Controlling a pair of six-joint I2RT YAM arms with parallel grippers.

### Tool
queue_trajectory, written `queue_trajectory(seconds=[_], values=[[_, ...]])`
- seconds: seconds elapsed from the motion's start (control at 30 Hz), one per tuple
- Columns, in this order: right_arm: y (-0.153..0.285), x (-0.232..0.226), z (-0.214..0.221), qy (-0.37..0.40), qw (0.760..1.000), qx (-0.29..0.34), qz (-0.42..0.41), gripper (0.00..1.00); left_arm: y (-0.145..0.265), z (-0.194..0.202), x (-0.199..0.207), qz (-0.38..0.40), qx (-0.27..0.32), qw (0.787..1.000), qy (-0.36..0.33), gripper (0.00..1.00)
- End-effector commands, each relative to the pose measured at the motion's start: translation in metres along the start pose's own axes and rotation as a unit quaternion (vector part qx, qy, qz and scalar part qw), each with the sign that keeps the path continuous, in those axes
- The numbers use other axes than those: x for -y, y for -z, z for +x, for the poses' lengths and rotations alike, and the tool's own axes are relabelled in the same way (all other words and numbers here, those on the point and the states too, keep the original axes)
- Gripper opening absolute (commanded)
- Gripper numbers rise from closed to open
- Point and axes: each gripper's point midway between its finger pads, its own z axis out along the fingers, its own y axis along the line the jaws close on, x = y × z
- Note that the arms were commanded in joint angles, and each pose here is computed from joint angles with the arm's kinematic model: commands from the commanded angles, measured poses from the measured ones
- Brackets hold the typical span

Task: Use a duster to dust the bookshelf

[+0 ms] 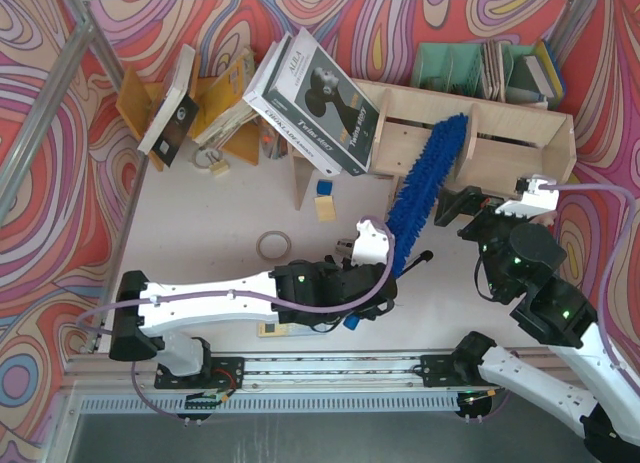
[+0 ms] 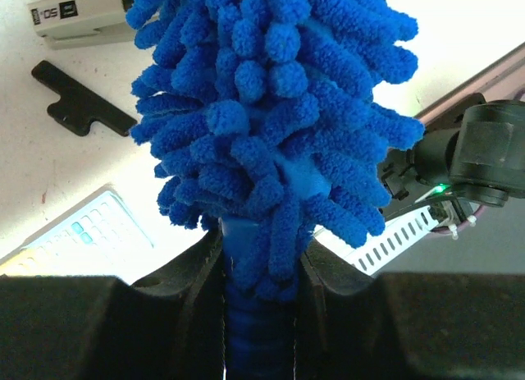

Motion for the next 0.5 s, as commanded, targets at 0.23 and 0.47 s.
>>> queue_trajectory(seconds=[0.23, 0.47], values=[[0.001, 0.006, -0.006, 0.002, 1.000, 0.012, 0.012, 0.99, 0.009, -0.020, 0.007, 0.014, 0.019, 0.999, -0.025, 0.00], [-0.001, 0.003, -0.005, 0.001, 1.000, 0.011, 0.009, 0.99, 0.023, -0.032, -0.019, -0.004, 0.080, 0.997, 0.023, 0.00]])
